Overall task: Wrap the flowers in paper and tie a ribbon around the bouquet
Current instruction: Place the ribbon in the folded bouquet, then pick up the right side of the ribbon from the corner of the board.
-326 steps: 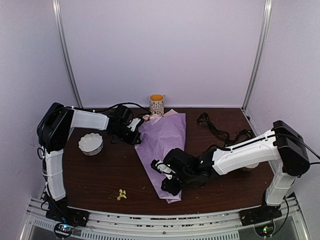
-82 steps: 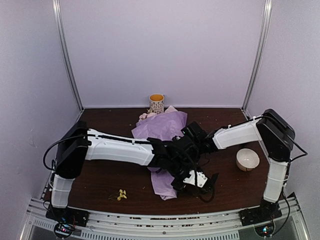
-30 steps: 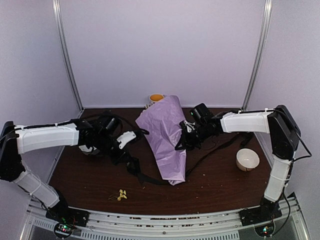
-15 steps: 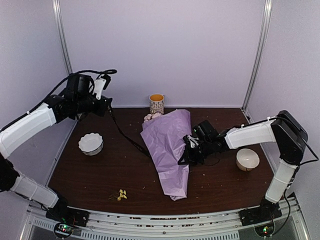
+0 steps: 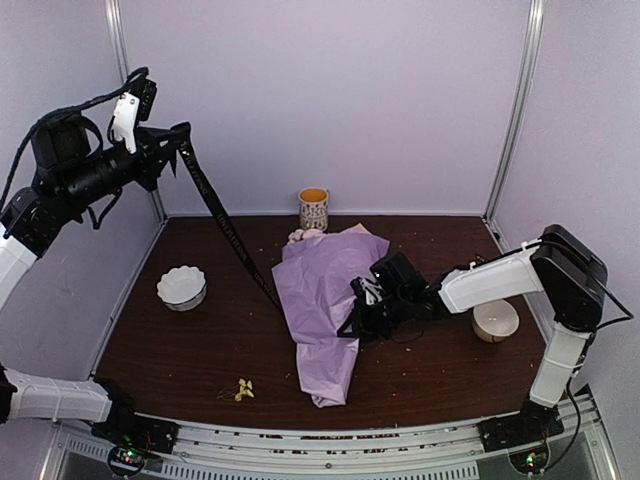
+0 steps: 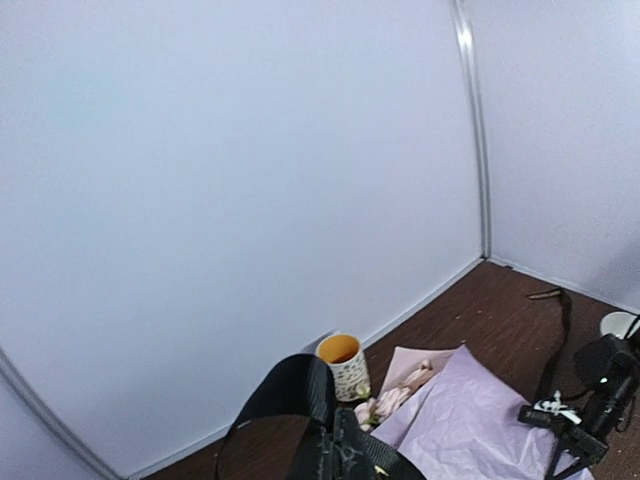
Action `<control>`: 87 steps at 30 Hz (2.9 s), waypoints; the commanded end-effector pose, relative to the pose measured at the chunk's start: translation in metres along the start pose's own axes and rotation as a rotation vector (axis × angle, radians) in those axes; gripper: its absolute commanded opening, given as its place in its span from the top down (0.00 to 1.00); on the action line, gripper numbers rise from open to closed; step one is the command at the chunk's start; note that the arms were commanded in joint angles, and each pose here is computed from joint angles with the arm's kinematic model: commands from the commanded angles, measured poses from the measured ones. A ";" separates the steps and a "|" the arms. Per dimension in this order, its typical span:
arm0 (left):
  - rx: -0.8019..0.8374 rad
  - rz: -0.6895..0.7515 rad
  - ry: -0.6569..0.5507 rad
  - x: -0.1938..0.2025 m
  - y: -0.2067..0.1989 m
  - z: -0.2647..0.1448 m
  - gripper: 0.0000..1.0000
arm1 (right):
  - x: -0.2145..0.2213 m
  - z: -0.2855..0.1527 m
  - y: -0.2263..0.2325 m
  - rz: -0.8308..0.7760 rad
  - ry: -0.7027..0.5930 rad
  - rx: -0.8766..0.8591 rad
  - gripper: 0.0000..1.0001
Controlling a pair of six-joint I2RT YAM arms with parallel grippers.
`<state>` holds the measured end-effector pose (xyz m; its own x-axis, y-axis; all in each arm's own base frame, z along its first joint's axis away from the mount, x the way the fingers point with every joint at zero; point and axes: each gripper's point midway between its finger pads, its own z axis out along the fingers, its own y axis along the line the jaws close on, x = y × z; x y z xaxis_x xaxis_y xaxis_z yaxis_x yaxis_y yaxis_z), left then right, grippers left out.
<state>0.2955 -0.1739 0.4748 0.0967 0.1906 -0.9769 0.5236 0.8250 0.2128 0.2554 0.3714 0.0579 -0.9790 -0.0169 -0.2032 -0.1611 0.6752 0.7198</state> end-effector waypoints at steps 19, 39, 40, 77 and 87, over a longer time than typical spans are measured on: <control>0.817 -0.401 0.701 0.302 -0.290 0.193 1.00 | 0.005 -0.001 -0.015 -0.002 -0.035 0.083 0.81; 0.778 -0.370 0.840 0.371 -0.291 0.185 1.00 | -0.104 -0.279 -0.090 -0.096 -0.581 0.934 0.38; 0.779 -0.368 0.839 0.371 -0.292 0.185 1.00 | -0.111 -0.289 -0.094 -0.022 -0.646 0.904 0.28; 0.808 -0.382 0.775 0.367 -0.287 0.186 1.00 | -0.121 -0.152 -0.238 0.845 -0.561 0.730 0.81; 0.808 -0.418 0.772 0.369 -0.282 0.189 1.00 | -0.177 -0.227 -0.175 0.435 -0.754 0.779 1.00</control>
<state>0.3332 -0.4403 0.0471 -0.5940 0.5121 -0.6204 0.8044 0.3750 -0.4607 0.4039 0.0948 0.0325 -0.5655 0.7624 -0.3146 0.7036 0.6450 0.2983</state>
